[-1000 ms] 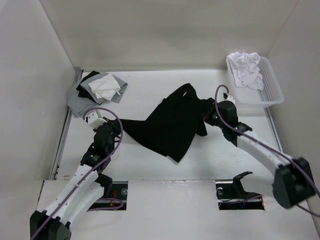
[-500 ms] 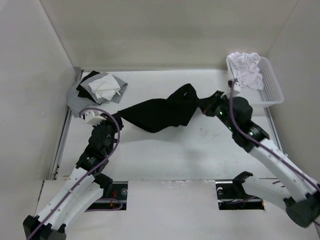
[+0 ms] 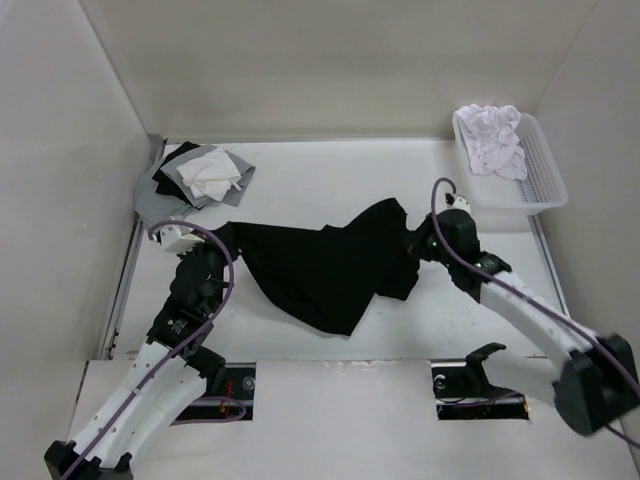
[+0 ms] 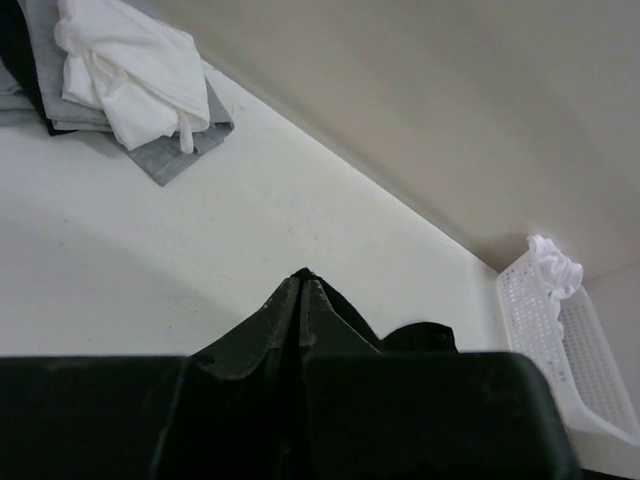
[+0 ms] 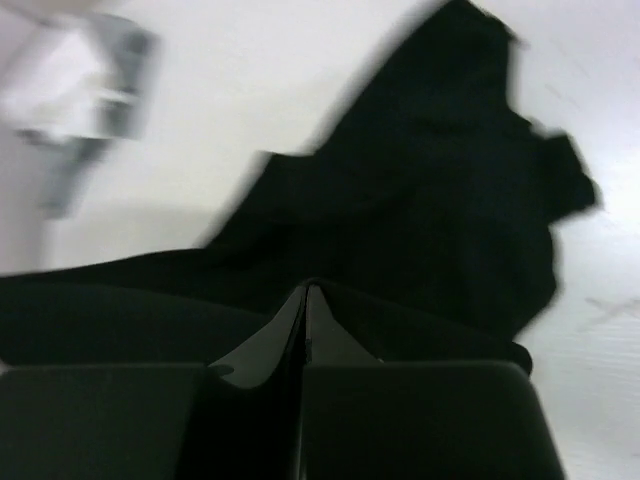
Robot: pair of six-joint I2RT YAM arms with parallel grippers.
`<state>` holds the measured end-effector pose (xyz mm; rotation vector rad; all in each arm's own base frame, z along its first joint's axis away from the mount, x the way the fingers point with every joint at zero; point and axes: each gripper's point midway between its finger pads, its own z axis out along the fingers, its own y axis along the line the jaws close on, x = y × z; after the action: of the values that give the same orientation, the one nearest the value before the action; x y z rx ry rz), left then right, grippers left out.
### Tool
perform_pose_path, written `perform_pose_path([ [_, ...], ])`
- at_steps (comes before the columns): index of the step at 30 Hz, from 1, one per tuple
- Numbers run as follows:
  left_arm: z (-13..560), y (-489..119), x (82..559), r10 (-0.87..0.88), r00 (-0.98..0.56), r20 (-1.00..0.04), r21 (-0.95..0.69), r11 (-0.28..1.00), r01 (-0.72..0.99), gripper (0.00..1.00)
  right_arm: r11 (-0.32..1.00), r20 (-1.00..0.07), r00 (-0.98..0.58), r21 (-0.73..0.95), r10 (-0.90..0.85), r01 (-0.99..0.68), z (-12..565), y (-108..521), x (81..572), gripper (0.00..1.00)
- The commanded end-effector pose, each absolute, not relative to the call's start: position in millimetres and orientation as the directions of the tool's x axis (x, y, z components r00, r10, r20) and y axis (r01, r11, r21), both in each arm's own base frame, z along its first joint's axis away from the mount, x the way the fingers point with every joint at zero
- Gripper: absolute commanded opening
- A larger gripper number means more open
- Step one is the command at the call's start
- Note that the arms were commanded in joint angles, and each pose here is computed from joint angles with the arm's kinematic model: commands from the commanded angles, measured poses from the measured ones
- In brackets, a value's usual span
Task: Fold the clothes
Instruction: Flatten the tank top out
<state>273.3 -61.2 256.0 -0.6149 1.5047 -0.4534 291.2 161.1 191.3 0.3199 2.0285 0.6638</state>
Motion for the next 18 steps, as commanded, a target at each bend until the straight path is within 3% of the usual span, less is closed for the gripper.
perform_pose_path([
  [1, 246.3, -53.7, 277.6, -0.609, 0.039, -0.792, -0.608, 0.783, -0.134, 0.01, 0.794, -0.664, -0.525, 0.606, 0.533, 0.039, 155.1, 156.0, 338.7, 0.00],
  [7, 215.5, -54.3, 281.1, -0.601, -0.014, -0.799, -0.589, 0.788, -0.181, 0.01, 0.781, -0.609, -0.582, 0.620, 0.539, 0.074, 124.4, 179.8, 449.0, 0.00],
  [10, 194.4, -56.4, 277.8, -0.606, -0.051, -0.794, -0.586, 0.785, -0.200, 0.01, 0.763, -0.619, -0.553, 0.645, 0.558, 0.048, 147.2, 188.3, 499.5, 0.01],
  [12, 179.2, -57.4, 274.4, -0.612, -0.083, -0.787, -0.584, 0.781, -0.223, 0.01, 0.755, -0.638, -0.528, 0.656, 0.561, 0.010, 175.9, 195.4, 520.3, 0.08],
  [15, 163.2, -59.3, 269.3, -0.622, -0.116, -0.775, -0.585, 0.774, -0.242, 0.01, 0.790, -0.688, -0.501, 0.613, 0.525, -0.013, 202.8, 189.5, 510.8, 0.31],
  [18, 151.7, -62.0, 267.9, -0.624, -0.136, -0.770, -0.583, 0.774, -0.248, 0.01, 0.820, -0.706, -0.516, 0.572, 0.486, -0.011, 186.3, 190.0, 462.0, 0.38],
])
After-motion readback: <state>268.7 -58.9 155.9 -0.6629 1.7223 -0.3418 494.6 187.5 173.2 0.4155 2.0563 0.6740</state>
